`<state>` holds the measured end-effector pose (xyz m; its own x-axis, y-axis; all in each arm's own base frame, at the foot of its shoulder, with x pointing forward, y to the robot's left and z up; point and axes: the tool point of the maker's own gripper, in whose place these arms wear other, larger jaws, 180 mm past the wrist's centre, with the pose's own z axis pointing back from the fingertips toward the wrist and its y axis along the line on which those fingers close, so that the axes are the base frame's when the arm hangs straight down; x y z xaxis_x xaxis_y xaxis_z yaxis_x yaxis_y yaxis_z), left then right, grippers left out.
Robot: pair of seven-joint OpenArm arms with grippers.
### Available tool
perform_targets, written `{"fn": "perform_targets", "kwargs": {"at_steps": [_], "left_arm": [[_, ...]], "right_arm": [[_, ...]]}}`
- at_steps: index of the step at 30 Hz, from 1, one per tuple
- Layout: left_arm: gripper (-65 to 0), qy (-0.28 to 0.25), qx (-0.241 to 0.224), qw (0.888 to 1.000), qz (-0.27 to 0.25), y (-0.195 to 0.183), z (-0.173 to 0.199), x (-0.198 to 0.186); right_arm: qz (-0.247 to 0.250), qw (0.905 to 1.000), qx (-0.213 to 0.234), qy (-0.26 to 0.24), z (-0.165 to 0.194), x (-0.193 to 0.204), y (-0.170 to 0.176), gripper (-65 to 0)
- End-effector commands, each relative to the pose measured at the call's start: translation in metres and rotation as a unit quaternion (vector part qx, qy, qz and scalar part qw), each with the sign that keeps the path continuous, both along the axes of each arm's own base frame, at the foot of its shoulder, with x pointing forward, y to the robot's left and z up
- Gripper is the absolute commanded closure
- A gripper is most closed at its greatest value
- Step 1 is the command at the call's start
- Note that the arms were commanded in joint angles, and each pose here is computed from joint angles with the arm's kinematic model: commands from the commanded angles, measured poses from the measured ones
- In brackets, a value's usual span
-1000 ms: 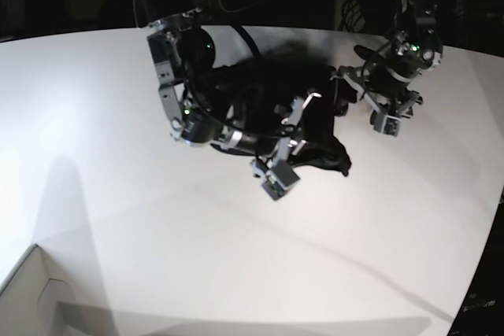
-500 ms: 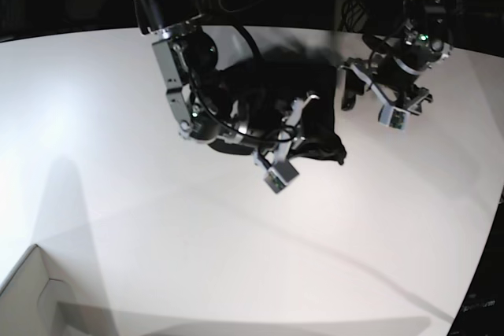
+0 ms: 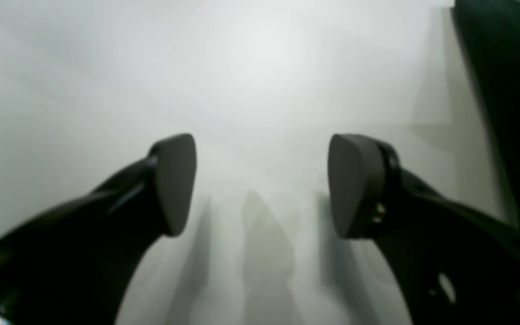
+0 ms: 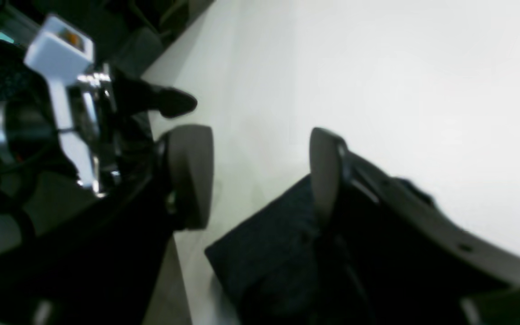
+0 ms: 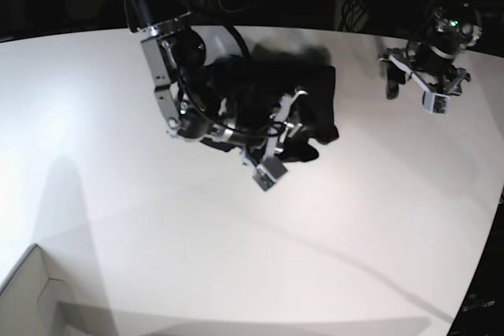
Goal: Layout the t-shirt on the table in an organized manner, then fold the t-shirt properly
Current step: 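Fold the held end with the right gripper over onto the folded stack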
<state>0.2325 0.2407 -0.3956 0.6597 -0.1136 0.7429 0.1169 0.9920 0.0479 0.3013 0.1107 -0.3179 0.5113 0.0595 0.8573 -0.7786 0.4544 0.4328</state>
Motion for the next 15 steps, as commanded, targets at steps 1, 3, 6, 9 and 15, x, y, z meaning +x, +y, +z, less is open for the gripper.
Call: {"fn": "perform_targets", "kwargs": {"at_steps": [1,3,6,9,15], "left_arm": [[-44.7,-0.028,0.002,1.0,-0.006,0.001,0.015,0.01],[-44.7,-0.034,0.001,0.999,-0.007,-0.001,0.019,0.012],[-44.7,-0.034,-0.001,0.999,-0.01,-0.004,0.018,0.013],[-44.8,-0.039,-0.001,0.999,-0.01,-0.004,0.021,0.017],[-44.8,-0.039,0.002,0.999,-0.008,0.0,0.021,0.018]], "right_arm": [[-0.01,0.9992,0.026,-0.028,0.023,0.008,-0.005,-36.0],[-0.029,0.9983,0.025,-0.044,0.029,0.008,-0.021,-36.0],[-0.051,0.9966,0.01,-0.064,0.034,0.006,-0.048,-36.0],[-0.047,0.9952,-0.024,-0.082,0.031,-0.003,-0.071,-36.1],[-0.049,0.9924,-0.033,-0.108,0.034,-0.033,-0.097,-36.2]]}}
